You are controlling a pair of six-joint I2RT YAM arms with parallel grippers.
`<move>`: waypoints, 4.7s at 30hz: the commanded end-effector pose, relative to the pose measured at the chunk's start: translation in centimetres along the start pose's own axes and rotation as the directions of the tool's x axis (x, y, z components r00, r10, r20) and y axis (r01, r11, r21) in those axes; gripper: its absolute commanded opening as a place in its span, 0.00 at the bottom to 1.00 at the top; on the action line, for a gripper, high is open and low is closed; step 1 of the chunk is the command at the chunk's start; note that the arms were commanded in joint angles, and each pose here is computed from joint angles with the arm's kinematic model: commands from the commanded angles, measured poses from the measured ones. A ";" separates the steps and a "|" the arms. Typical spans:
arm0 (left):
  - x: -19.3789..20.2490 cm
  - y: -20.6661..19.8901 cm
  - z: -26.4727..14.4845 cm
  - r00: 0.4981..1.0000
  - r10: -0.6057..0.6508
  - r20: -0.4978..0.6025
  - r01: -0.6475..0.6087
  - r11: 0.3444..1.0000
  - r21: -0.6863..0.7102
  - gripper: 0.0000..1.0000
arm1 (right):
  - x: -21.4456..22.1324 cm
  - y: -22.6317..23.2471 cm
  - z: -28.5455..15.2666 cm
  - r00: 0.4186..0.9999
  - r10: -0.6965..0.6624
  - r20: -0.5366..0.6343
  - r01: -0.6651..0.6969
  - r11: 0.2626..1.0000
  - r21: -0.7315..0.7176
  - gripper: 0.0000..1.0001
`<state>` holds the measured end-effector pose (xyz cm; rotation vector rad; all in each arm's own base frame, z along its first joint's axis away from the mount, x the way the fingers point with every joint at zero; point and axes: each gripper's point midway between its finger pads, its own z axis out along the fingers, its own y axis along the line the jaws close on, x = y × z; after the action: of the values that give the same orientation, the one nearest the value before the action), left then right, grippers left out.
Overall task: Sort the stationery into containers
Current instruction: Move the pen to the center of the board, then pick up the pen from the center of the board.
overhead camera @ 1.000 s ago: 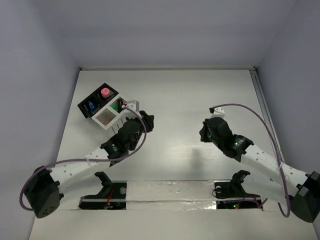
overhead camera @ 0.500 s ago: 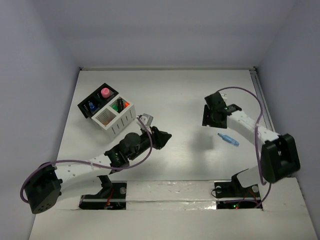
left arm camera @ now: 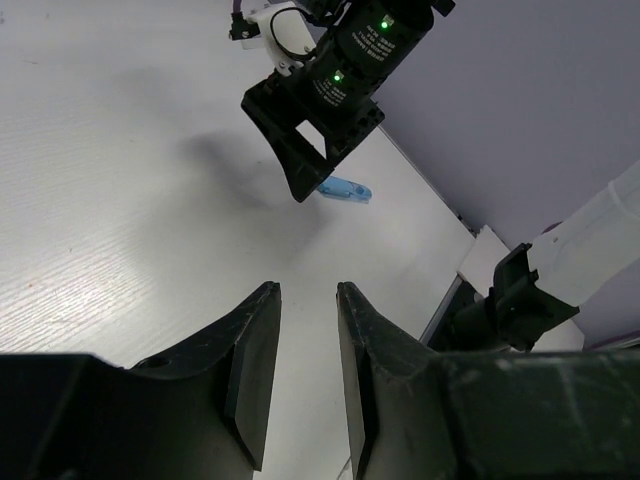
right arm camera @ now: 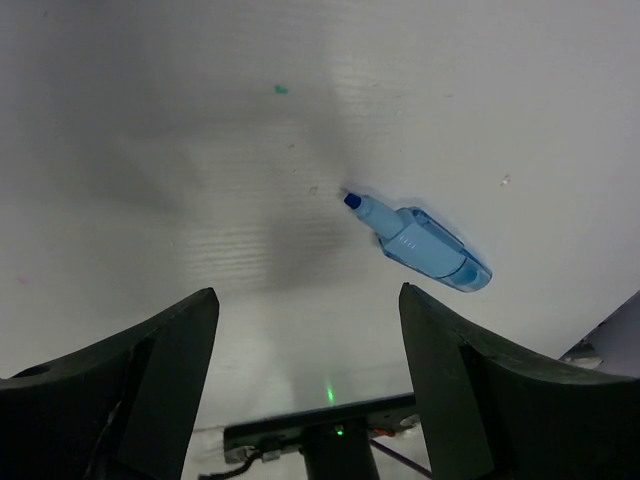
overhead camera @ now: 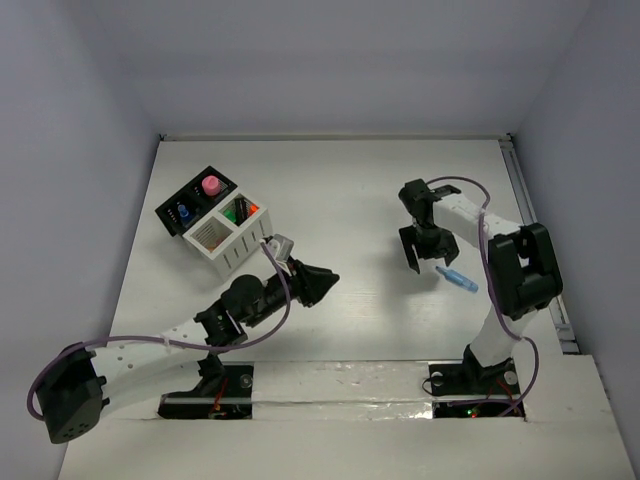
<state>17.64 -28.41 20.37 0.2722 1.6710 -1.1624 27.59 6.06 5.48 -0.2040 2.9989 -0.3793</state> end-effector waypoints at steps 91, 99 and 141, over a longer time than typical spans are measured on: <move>4.0 8.7 2.4 0.997 -0.062 -0.042 0.042 0.930 -0.364 0.32 | 0.5 18.9 1.1 0.855 -0.071 0.513 0.243 0.930 -0.277 0.51; 3.6 9.3 2.3 0.998 -0.054 -0.037 0.036 0.925 -0.379 0.32 | 1.8 19.5 0.8 0.881 -0.082 0.467 0.243 0.924 -0.296 0.51; -0.3 7.0 5.3 0.995 -0.070 0.070 0.087 0.960 -0.265 0.30 | 4.3 20.4 -12.1 0.823 0.001 0.568 0.399 0.710 -0.581 0.01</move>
<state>25.36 -28.68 13.92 0.0080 1.8691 -0.9207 19.85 27.49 10.50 -0.5802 2.4210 0.6646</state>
